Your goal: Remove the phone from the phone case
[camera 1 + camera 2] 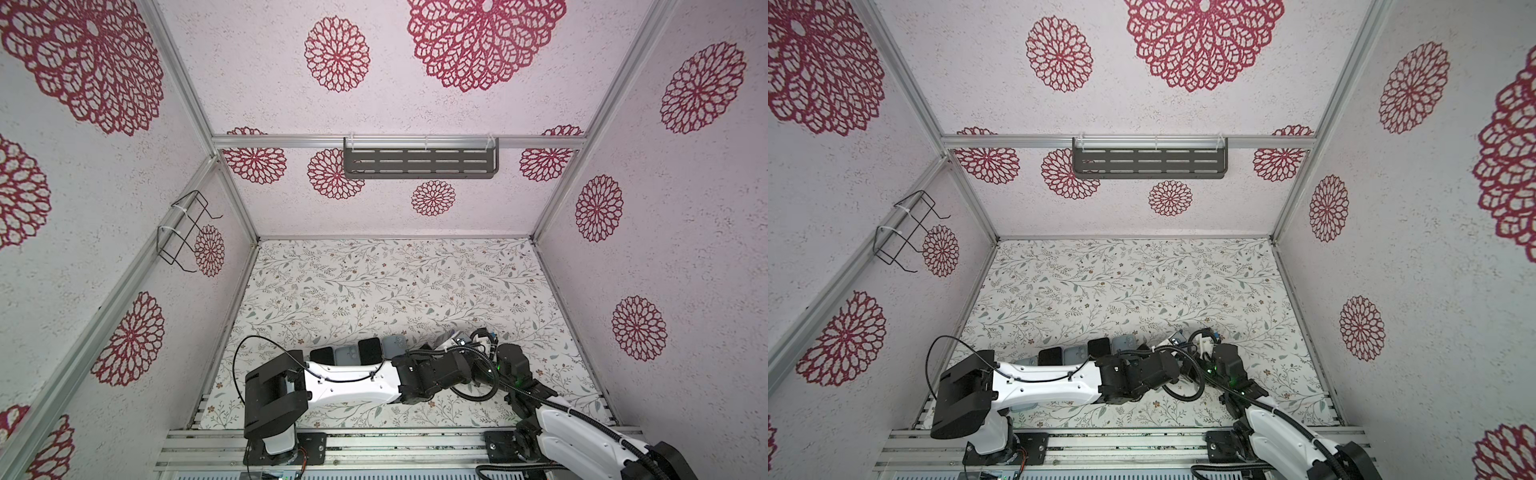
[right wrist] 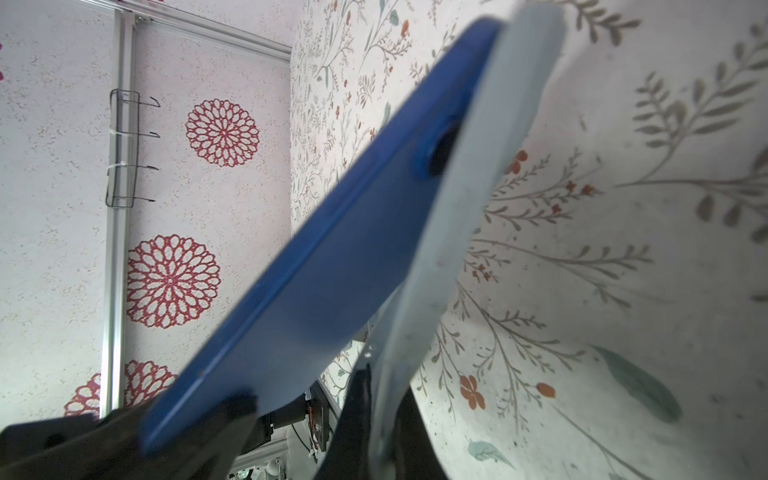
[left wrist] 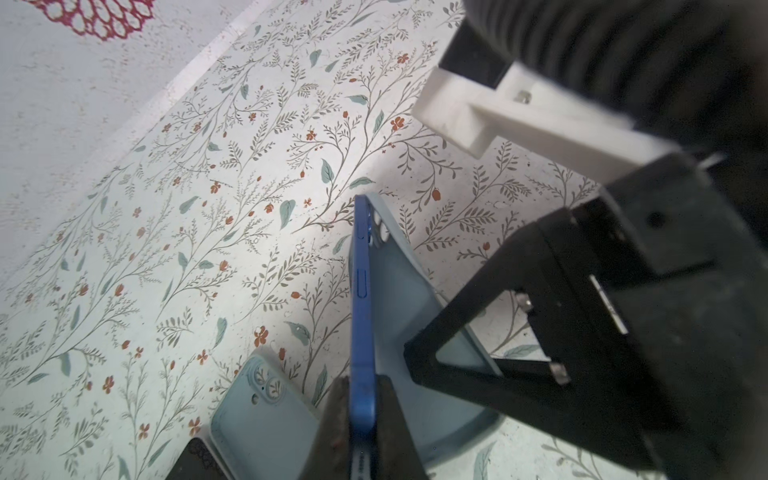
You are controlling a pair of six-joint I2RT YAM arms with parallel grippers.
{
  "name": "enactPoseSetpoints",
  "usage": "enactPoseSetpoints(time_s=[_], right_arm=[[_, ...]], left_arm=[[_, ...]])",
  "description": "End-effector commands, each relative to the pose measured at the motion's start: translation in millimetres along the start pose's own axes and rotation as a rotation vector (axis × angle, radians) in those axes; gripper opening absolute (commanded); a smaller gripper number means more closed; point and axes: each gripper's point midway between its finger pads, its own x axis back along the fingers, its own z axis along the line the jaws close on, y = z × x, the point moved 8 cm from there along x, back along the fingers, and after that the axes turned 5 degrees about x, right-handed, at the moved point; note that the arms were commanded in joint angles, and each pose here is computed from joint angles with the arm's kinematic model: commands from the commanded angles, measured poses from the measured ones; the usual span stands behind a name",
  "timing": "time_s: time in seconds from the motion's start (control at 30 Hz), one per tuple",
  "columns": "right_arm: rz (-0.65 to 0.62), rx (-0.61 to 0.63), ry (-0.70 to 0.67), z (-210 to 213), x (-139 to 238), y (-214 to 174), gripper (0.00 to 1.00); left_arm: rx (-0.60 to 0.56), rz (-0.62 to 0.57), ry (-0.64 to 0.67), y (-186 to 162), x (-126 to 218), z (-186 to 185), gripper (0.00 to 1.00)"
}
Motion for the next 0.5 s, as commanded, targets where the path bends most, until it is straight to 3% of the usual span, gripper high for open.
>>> enactPoseSetpoints(time_s=[0.0, 0.23, 0.47], right_arm=[[-0.031, 0.039, -0.015, 4, 3, 6, 0.0], [-0.01, 0.053, -0.207, -9, 15, 5, 0.0], [-0.016, 0.083, -0.325, -9, 30, 16, 0.0]], left_arm=[[0.02, -0.021, 0.063, 9, 20, -8, 0.0], [-0.071, 0.069, 0.237, 2, 33, -4, 0.0], [-0.198, 0.197, 0.319, -13, 28, -16, 0.0]])
